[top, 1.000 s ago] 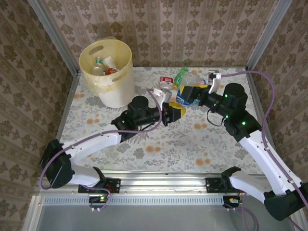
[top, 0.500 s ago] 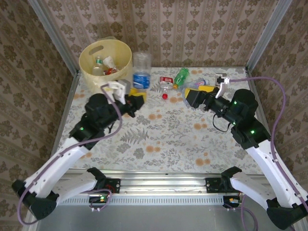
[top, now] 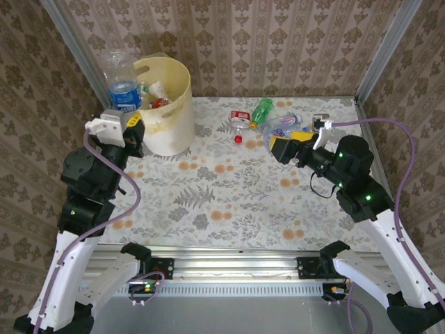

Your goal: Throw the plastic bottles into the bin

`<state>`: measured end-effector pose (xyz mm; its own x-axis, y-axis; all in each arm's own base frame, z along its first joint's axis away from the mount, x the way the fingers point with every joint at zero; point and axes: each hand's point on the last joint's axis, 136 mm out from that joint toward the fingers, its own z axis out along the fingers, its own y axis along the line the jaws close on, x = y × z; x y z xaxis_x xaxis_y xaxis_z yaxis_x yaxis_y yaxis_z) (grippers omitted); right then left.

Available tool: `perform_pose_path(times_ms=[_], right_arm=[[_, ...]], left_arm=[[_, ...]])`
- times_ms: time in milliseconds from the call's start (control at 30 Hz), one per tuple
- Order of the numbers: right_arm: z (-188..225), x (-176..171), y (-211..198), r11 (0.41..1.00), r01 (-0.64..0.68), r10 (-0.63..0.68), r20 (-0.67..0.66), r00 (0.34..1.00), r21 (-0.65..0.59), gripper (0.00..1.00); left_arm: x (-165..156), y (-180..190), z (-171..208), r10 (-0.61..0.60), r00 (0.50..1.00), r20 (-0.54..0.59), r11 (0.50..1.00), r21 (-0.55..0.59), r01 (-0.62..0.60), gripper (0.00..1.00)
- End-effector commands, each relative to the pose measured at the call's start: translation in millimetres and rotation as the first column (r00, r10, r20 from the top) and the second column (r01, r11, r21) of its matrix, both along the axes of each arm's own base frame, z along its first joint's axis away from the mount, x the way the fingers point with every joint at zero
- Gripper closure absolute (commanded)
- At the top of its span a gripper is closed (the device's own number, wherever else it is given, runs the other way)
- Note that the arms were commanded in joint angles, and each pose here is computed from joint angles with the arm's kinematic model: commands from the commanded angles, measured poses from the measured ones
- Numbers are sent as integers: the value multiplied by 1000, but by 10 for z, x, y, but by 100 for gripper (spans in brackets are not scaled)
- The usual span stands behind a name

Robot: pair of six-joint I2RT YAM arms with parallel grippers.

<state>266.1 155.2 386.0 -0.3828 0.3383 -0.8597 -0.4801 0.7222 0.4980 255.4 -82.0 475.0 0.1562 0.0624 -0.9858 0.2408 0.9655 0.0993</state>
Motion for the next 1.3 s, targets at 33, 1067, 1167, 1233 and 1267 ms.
perform_pose_path(times_ms=[33,1067,1167,1233,1267], right_arm=[[-50,-44,-48,999,17,-17,9,1000,-38,0],[-318,-141,-159,988,34,-40,-34,999,-150,0],[-420,-90,-172,986,46,-58,-74,996,-161,0],[-479,-52,-183,985,55,-72,-102,992,-166,0],[-512,-29,-187,984,58,-79,-119,990,-170,0]], left_arm=[[51,37,161,6,999,39,1000,29,-7,92],[880,209,267,-166,917,-362,971,-221,89,0],[651,173,452,-185,934,-307,968,-222,119,0],[533,155,514,-195,939,-284,966,-221,134,0],[481,147,537,-200,941,-273,965,-220,141,0]])
